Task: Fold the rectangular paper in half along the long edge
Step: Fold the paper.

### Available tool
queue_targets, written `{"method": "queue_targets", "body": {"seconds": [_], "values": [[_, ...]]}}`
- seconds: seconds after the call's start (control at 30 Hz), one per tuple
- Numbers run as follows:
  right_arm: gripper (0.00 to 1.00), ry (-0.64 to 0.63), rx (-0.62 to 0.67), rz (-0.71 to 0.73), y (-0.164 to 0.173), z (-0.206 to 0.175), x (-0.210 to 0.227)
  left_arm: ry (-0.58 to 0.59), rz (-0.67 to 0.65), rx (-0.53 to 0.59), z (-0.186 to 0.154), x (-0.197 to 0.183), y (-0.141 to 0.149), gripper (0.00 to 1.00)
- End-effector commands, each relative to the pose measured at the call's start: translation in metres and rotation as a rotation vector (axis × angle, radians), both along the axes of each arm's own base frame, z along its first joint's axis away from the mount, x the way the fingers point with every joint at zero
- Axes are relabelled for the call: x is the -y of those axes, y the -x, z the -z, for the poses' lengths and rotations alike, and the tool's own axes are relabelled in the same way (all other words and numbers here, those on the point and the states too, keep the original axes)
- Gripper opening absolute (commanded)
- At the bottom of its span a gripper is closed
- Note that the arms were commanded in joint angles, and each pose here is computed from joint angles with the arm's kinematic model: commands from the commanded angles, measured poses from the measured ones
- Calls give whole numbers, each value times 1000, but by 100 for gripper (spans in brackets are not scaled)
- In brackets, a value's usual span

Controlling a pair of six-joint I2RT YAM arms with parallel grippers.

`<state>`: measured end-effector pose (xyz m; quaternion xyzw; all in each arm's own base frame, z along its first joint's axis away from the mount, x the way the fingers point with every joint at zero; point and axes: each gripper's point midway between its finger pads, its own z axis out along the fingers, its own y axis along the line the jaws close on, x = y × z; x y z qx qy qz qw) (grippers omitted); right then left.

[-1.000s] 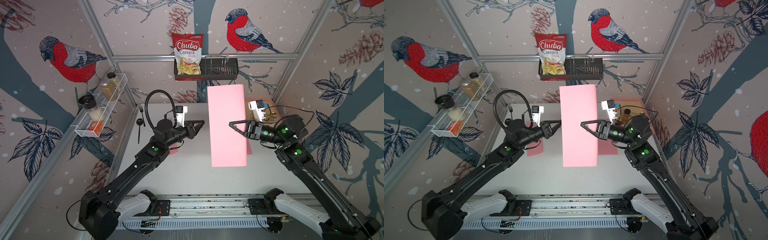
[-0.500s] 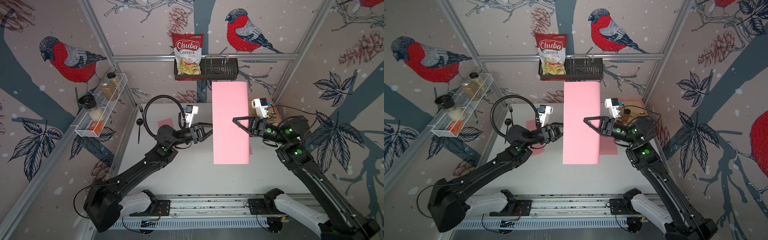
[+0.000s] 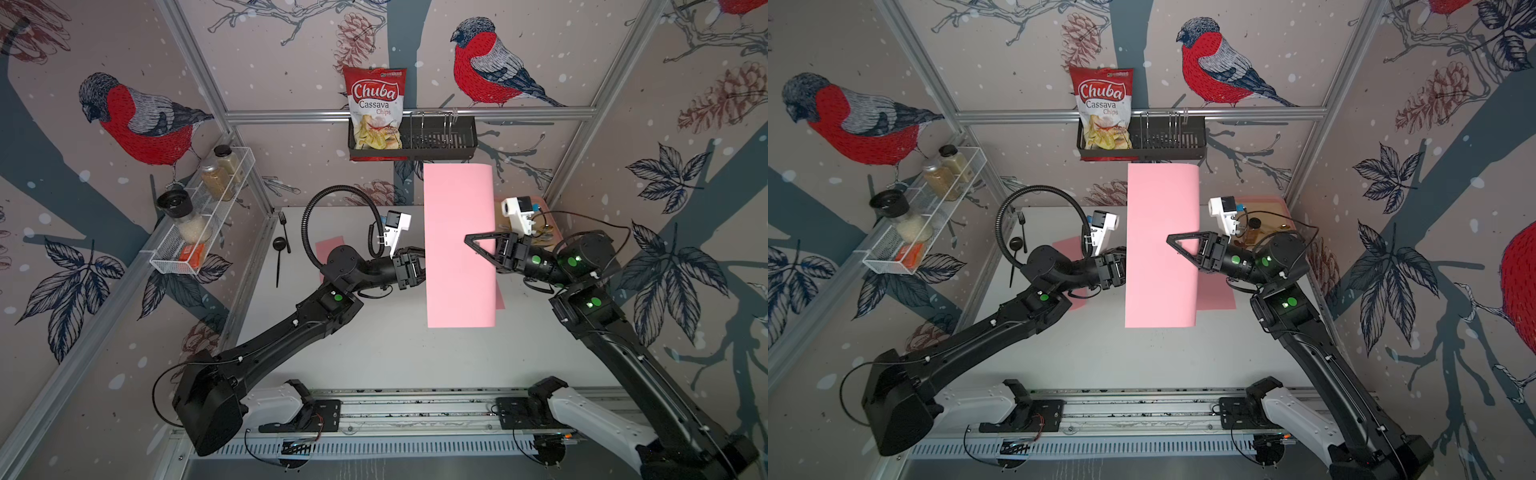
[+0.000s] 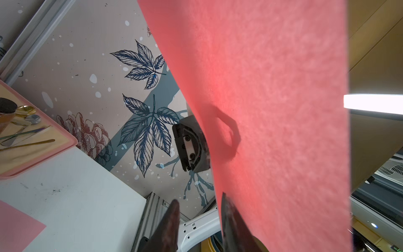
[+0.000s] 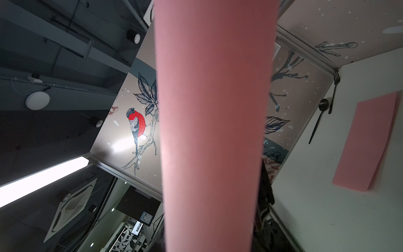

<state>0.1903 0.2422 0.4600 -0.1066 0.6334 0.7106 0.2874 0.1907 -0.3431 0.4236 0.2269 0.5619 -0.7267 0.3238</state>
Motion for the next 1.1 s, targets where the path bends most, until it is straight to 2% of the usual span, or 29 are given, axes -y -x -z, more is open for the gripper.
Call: {"method": "queue_targets", "body": {"seconds": [0.0, 0.63, 0.7, 0.93, 1.07], "values": [[34, -6, 27, -2, 0, -2, 0, 19, 15, 34, -9, 2, 5, 35], [35, -15, 15, -5, -6, 9, -3, -15, 51, 1, 7, 23, 6, 38], [35, -14, 13, -4, -7, 10, -3, -16, 56, 0, 8, 24, 7, 32], [35, -11, 3, 4, -11, 19, -4, -20, 54, -7, 10, 25, 6, 0], [35, -2, 4, 15, -14, 20, -1, -16, 65, 0, 11, 24, 9, 0]]}}
